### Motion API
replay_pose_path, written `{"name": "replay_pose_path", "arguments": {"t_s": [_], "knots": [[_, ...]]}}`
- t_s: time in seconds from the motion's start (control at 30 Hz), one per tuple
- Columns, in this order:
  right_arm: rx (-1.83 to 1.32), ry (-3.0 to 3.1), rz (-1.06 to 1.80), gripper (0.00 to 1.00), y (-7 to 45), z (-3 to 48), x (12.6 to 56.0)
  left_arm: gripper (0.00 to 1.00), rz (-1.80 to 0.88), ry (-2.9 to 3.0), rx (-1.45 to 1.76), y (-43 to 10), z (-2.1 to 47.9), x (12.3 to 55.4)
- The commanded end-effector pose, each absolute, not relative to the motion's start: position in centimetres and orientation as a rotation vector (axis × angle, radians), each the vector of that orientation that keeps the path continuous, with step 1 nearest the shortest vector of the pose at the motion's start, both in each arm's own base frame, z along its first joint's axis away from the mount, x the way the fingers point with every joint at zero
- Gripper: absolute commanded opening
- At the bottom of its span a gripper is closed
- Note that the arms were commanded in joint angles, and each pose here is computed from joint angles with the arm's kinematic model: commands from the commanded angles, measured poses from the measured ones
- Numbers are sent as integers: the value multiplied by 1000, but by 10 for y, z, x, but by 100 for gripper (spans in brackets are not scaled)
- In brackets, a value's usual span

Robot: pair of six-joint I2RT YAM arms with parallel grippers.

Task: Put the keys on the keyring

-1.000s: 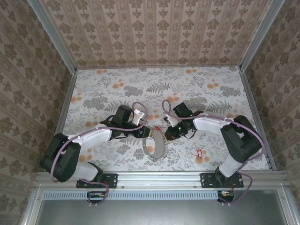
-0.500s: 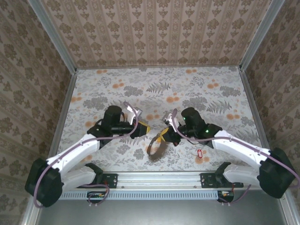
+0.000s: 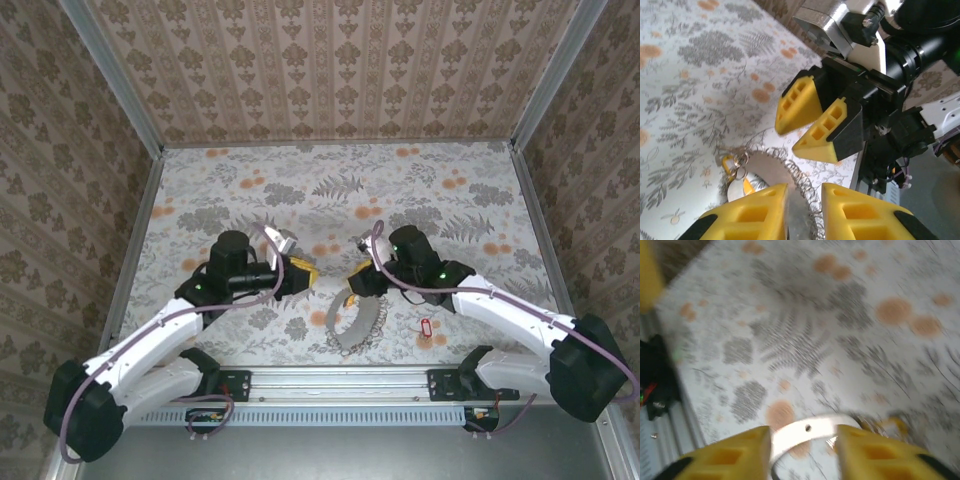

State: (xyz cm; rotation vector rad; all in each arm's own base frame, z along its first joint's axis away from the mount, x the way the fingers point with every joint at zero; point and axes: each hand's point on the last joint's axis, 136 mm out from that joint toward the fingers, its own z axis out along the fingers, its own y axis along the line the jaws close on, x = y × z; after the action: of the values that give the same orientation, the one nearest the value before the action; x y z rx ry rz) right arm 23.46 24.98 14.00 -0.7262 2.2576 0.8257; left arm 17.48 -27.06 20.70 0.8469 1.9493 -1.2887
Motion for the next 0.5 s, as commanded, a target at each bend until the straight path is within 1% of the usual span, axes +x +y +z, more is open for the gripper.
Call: {"name": "replay_pose_path", "arguments": {"t_s": [0.0,0.07,0.13,0.2,0.27,0.4,0.47], "knots": [[-418,2521,651,50,207,103,226,25,-1258,1981,876,-274,200,180],[-362,2603,575,55,191,87,218,25,-1263,1989,885,-276,196,181],[-324,2663,552,56,183,75,213,25,-1269,1983,888,-277,196,182],[-309,2702,556,55,182,67,210,25,-1276,1982,892,-277,196,181],[-316,2729,607,52,188,63,203,25,-1275,1975,892,-277,198,180],[-301,2786,636,50,183,52,179,25,-1283,1955,893,-276,201,179],[-282,2784,706,50,185,52,168,25,-1292,1950,892,-277,200,180]]}}
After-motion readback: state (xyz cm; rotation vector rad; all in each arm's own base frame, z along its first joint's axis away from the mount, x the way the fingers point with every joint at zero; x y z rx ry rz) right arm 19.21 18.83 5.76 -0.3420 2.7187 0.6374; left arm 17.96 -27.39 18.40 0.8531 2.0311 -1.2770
